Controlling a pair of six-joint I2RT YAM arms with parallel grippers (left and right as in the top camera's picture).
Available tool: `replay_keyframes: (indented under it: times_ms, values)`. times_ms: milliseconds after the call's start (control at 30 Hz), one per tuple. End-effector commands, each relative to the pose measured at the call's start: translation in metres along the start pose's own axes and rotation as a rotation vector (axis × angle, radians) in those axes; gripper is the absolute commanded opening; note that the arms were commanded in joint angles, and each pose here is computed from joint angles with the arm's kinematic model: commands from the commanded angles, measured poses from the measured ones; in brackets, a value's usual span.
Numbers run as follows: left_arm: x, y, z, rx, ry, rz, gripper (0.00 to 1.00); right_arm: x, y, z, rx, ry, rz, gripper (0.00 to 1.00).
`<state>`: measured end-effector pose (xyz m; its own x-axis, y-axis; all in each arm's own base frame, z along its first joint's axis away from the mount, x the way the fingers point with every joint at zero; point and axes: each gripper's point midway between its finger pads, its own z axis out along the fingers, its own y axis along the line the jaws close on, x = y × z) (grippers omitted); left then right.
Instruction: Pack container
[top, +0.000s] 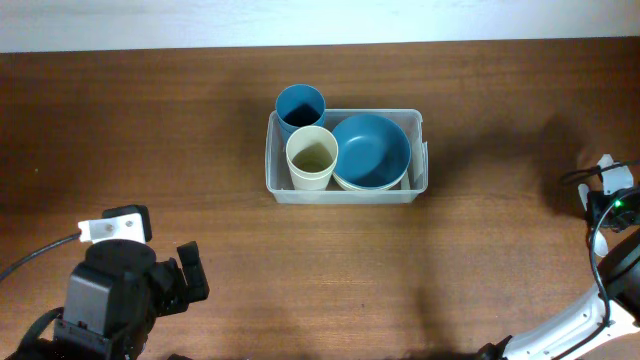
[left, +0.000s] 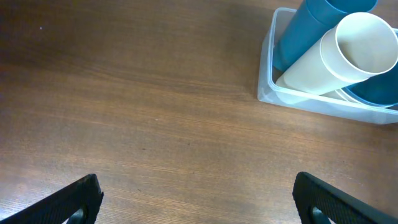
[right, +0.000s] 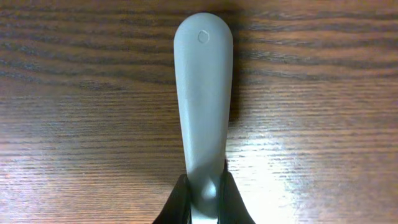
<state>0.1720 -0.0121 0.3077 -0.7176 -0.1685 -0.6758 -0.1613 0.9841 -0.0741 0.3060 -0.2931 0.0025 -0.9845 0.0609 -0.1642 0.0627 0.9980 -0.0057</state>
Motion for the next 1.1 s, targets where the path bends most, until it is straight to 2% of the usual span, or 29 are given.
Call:
replay_keyframes:
  times_ms: [0,100,200,300,433,733,1067]
  values:
    - [0.0,0.002,0.0,-0.012,-0.003,-0.011,1.0,-0.015,-0.011,-0.018,0.026,-0.05,0.085,0.04]
    - [0.0,0.002,0.0,-0.012,-0.003,-0.011,1.0,-0.027,-0.017,-0.04,0.045,-0.081,0.096,0.04]
    - [0.0,0.002,0.0,-0.012,-0.003,-0.011,1.0,-0.044,-0.022,-0.06,0.061,-0.142,0.219,0.04]
    - [0.0,0.002,0.0,-0.012,-0.003,-0.011,1.0,-0.07,-0.004,-0.078,-0.03,-0.225,0.278,0.04]
    - [0.0,0.002,0.0,-0.012,-0.003,-0.011,1.0,-0.101,0.042,-0.105,-0.199,-0.288,0.217,0.04]
    - [0.0,0.002,0.0,-0.012,-0.003,-0.011,1.0,-0.145,0.168,-0.158,-0.487,-0.269,0.137,0.04]
    - [0.0,0.002,0.0,-0.012,-0.003,-0.011,1.0,-0.161,0.31,-0.163,-0.582,-0.197,-0.115,0.04]
